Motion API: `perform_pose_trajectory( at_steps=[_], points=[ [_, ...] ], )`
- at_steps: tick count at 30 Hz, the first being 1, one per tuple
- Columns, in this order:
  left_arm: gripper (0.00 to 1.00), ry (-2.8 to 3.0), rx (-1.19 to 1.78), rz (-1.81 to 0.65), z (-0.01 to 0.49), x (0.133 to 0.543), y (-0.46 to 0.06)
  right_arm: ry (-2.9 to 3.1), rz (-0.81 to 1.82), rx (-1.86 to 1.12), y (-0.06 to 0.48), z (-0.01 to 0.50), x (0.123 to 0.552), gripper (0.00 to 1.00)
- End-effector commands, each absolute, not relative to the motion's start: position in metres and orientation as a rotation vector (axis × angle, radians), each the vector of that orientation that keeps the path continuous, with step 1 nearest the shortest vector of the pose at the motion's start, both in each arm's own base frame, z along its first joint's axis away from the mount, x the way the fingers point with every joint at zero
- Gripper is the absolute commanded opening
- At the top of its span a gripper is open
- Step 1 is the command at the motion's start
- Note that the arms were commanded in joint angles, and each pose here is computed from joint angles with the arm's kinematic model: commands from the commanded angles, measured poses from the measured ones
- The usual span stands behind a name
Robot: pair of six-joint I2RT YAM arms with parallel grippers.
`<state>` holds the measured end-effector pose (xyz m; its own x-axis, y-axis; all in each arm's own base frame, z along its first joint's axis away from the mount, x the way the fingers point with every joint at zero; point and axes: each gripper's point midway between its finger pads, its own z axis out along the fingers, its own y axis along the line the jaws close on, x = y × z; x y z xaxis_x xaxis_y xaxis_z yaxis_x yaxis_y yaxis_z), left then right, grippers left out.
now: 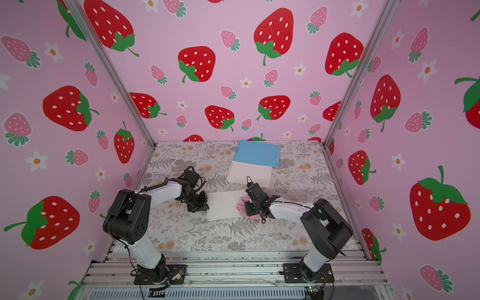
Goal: Wipe the drawing tablet
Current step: Wipe the dirt from the drawing tablet.
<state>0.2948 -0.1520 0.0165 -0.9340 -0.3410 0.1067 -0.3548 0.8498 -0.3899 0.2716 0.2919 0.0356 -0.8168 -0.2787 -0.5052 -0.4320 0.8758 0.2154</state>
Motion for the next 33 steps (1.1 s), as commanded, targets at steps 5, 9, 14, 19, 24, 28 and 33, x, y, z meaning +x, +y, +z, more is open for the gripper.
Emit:
perform_pose_trajectory(
  at_steps=[5, 9, 14, 19, 24, 28, 33],
  points=[
    [0.12, -2.944, 0.525, 0.406, -0.023, 0.265, -0.133, 2.61, 0.528, -0.498, 0.355, 0.023, 0.299, 0.0],
    [0.11, -2.944, 0.503, 0.403, -0.025, 0.264, -0.132, 2.655, 0.395, -0.301, 0.294, 0.017, 0.327, 0.0],
    [0.11, -2.95, 0.491, 0.388, -0.027, 0.265, -0.13, 2.614, 0.472, -0.443, 0.317, 0.027, 0.32, 0.0],
    [0.09, -2.946, 0.488, 0.375, -0.029, 0.263, -0.127, 2.616, 0.588, -0.499, 0.393, 0.022, 0.326, 0.0],
    [0.09, -2.955, 0.489, 0.391, -0.029, 0.263, -0.123, 2.647, 0.499, -0.244, 0.343, 0.015, 0.368, 0.0],
    [0.09, -2.956, 0.489, 0.468, -0.03, 0.265, -0.126, 2.595, 0.529, -0.287, 0.341, 0.025, 0.373, 0.0],
    [0.09, -2.952, 0.457, 0.498, -0.035, 0.265, -0.126, 2.524, 0.662, -0.576, 0.437, 0.035, 0.339, 0.0]
  ],
)
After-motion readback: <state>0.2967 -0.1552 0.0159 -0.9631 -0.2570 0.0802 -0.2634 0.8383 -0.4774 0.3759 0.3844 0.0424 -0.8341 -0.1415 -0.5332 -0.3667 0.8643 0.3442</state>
